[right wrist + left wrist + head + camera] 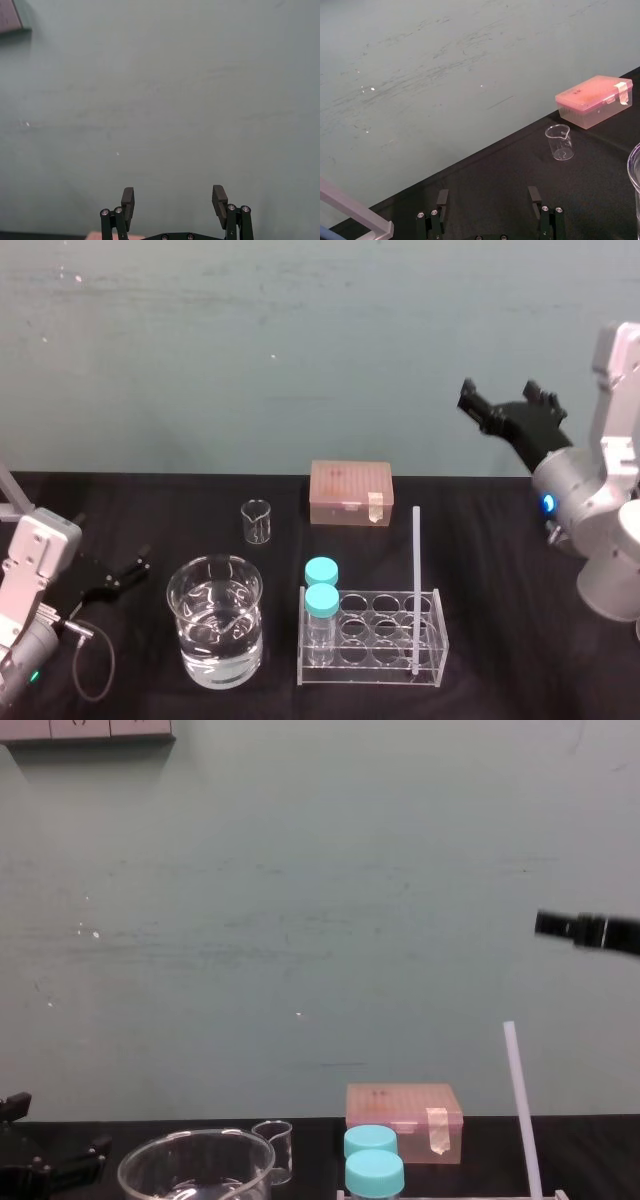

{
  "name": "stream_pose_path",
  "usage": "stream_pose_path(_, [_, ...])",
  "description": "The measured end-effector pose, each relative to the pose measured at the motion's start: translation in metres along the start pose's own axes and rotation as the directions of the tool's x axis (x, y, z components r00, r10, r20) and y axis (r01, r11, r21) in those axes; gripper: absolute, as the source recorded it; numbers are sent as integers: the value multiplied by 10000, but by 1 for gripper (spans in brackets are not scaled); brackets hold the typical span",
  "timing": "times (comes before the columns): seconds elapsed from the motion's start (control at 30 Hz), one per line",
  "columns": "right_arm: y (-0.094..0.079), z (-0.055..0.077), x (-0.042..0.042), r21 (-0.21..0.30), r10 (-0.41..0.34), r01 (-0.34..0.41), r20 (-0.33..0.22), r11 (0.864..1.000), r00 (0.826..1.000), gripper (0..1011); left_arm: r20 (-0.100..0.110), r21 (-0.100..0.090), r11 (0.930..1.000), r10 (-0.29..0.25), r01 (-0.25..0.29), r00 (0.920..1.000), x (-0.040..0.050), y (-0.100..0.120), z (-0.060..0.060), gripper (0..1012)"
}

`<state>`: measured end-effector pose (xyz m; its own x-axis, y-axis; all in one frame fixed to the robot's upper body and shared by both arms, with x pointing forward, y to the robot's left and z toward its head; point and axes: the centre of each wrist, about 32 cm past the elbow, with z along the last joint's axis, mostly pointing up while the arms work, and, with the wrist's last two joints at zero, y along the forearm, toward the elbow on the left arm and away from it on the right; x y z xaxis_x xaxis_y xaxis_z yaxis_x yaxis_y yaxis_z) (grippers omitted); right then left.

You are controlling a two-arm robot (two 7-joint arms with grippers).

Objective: Pick up the stirring rod with one hand, then place it down.

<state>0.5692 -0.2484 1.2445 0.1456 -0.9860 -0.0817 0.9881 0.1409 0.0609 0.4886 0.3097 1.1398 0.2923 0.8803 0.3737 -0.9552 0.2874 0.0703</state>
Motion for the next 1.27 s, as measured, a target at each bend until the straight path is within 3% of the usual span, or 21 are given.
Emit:
stream_pose_path(0.2, [-8, -327, 32, -336, 625, -623, 47, 9975, 9980, 1000, 0, 0, 10000, 0, 0, 10000, 0, 0, 0, 1005])
stream_pose_path(0.4, [-65, -495, 76, -377, 1394, -1391, 41, 9896, 9902, 1000, 0, 0, 10000, 0, 0, 10000, 0, 0, 0, 1005])
stream_pose_path(0.53, [-93, -443, 104, -193, 1574, -1574, -25, 9873, 9875, 1000, 0, 1, 10000, 1, -1, 10000, 0, 0, 0, 1005])
stream_pose_path(1.27, [-83, -463, 95, -262, 1545, -1545, -6, 9876, 9880, 1000, 0, -1, 10000, 1, -1, 10000, 0, 0, 0, 1005])
